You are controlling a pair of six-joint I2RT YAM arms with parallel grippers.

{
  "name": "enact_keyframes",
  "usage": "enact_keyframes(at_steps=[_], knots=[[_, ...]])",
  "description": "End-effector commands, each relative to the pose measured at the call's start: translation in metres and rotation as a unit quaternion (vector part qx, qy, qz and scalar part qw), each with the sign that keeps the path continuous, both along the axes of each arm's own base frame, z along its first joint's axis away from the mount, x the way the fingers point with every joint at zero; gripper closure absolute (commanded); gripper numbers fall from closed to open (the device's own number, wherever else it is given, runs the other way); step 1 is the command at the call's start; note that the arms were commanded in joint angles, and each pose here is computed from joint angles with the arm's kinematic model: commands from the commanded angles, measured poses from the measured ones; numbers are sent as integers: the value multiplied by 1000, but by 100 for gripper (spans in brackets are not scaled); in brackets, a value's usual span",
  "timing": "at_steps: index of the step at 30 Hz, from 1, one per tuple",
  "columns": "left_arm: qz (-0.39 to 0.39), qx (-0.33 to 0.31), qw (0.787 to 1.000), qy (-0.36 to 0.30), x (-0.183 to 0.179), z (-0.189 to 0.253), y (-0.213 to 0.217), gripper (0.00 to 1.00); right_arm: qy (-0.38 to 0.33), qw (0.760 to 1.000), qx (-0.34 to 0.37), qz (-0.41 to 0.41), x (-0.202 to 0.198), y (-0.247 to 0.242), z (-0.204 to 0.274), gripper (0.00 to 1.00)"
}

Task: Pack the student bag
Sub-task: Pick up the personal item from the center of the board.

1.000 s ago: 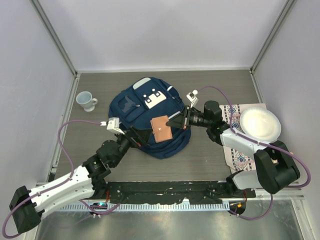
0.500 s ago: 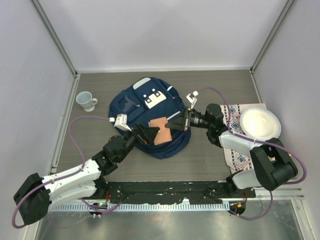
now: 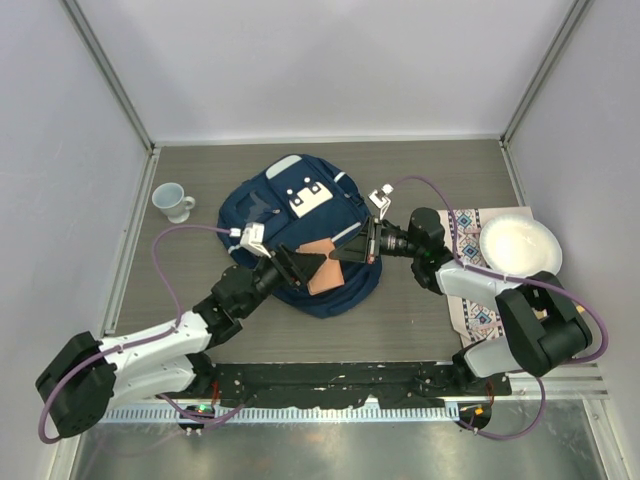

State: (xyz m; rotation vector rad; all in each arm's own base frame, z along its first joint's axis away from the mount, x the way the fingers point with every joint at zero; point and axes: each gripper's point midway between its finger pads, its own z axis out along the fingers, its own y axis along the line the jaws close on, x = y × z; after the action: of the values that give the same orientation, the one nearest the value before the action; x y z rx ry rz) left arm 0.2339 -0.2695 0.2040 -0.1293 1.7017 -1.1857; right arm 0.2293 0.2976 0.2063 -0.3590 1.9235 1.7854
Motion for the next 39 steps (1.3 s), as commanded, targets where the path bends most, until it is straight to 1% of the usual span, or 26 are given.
enact_keyframes(at_steps=[1,2,3,4,5,6,7,8,9,10,11,12,14,16,17,19,20,22,23,24,27,30,31,32,33,39], knots=[[-24,-43,998,-35,0,36,-11,44,-40,999,6,10,-3,2,8,96],[-24,-43,998,-35,0,35,-11,47,-41,999,1,5,-1,1,6,94],[-25,-44,998,-34,0,36,-11,55,-32,999,-9,1,0,1,2,90],[-24,-43,998,-34,0,35,-11,60,-33,999,-16,-10,4,1,0,83],[-20,-42,998,-33,1,34,-10,69,-42,999,-24,-15,6,0,-3,79],[-17,-40,999,-30,1,32,-9,72,-36,999,-34,-22,7,-1,-5,68],[-10,-39,999,-29,3,30,-6,74,-48,997,-44,-37,12,-3,-7,61],[-4,-38,999,-27,3,30,-3,80,-51,996,-52,-50,16,-5,-8,55],[2,-33,999,-21,4,25,-1,81,-43,995,-70,-60,16,-9,-12,44],[8,-35,999,-22,3,27,3,81,-48,991,-86,-88,24,-13,-15,40],[23,-33,999,-20,5,23,8,81,-58,988,-101,-98,27,-16,-19,37],[31,-26,999,-13,6,18,12,81,-45,986,-121,-107,25,-21,-28,32],[52,-27,998,-16,6,19,24,81,-54,982,-132,-126,26,-28,-27,30],[67,-24,997,-15,5,16,32,82,-52,982,-134,-120,18,-31,-29,28],[73,-29,997,-19,3,17,38,83,-48,985,-130,-103,10,-30,-30,28],[84,-34,996,-23,3,18,44,83,-36,990,-110,-85,0,-27,-31,28],[83,-37,995,-28,1,21,46,86,-47,993,-89,-66,-6,-24,-24,28],[73,-32,996,-33,-2,24,45,88,-29,996,-71,-52,-15,-23,-27,28],[67,-18,997,-33,-2,22,44,88,-26,997,-64,-45,-18,-21,-27,28],[44,-15,998,-38,-6,28,36,89,-36,997,-53,-35,-21,-20,-23,28],[2,10,999,-41,-10,25,22,89,-48,998,-41,-18,-22,-15,-16,28],[-31,-4,998,-47,-14,33,11,91,-62,997,-35,13,-27,-9,-11,28],[-44,-4,998,-44,-14,29,7,91,-64,997,-34,27,-31,-7,-9,28],[-62,-20,996,-58,-17,38,3,91,-63,997,-38,30,-31,-6,-12,28],[-72,-29,995,-58,-18,40,0,91,-61,997,-40,31,-30,-5,-13,28],[-128,-40,989,-58,-22,43,-19,91,-62,996,-38,47,-35,-1,-16,31]])
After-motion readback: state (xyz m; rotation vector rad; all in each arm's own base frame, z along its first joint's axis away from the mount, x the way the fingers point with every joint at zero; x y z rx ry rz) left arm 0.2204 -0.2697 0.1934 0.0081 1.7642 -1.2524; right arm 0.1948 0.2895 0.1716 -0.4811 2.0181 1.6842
